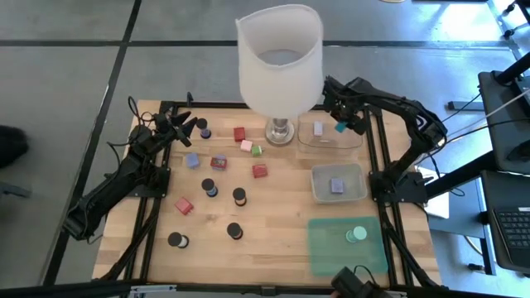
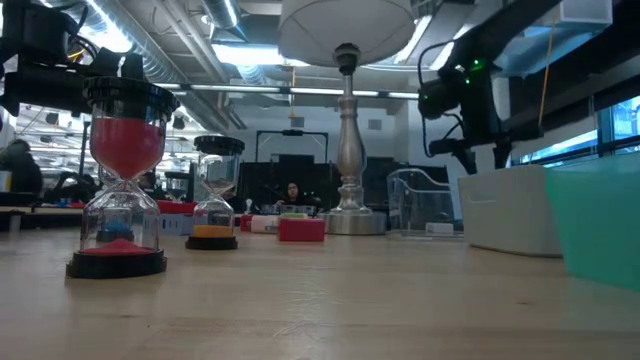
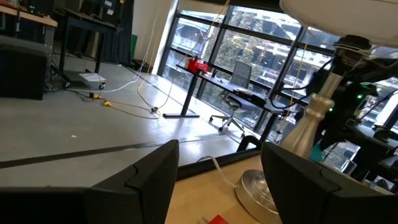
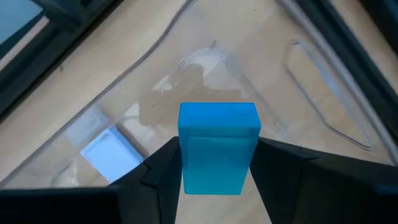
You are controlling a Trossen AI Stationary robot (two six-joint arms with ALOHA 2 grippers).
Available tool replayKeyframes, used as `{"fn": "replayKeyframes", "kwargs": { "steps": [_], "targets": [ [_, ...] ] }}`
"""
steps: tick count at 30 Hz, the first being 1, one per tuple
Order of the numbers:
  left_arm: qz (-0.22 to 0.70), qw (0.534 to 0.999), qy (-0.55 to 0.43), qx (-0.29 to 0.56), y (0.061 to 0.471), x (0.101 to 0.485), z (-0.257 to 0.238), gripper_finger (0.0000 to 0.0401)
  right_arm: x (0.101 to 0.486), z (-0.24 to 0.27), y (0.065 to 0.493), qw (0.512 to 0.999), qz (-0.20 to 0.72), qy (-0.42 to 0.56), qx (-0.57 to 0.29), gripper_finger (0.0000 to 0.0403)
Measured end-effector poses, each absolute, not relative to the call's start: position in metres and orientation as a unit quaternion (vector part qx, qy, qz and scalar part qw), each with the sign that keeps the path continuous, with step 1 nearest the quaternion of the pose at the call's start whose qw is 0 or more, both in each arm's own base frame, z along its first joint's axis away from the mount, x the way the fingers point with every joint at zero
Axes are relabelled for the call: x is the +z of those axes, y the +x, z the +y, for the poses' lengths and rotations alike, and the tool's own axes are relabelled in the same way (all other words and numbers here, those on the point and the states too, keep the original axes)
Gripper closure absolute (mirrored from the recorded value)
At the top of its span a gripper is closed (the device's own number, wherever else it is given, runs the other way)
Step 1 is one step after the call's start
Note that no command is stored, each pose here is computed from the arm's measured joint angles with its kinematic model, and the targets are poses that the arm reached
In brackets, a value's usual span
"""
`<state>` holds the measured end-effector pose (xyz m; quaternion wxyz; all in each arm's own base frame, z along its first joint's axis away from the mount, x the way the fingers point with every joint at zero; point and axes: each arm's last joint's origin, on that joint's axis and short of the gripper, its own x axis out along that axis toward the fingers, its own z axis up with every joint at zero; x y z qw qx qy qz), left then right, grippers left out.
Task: Pick & Place Office items
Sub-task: Put the blue timer into the transparent bin
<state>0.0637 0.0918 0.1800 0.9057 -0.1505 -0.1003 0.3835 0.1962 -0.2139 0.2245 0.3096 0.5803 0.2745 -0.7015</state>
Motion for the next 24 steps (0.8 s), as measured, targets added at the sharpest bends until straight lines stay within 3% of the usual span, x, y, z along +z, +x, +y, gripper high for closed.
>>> {"fn": "replayKeyframes", "kwargs": {
  "steps": [9,19,24],
  "targets": [
    [-0.1,0.906,-0.15,0.384,0.064,0.18,0.092,0.0175,0.219,-0.222,0.198,0.349,0.278,0.579,-0.682,0.0218],
    [-0.1,0.906,-0.151,0.383,0.064,0.18,0.092,0.0175,0.211,-0.224,0.201,0.34,0.294,0.586,-0.674,0.0228],
    [-0.1,0.906,-0.151,0.383,0.064,0.18,0.092,0.0175,0.21,-0.223,0.202,0.348,0.303,0.582,-0.669,0.0213]
  ]
}}
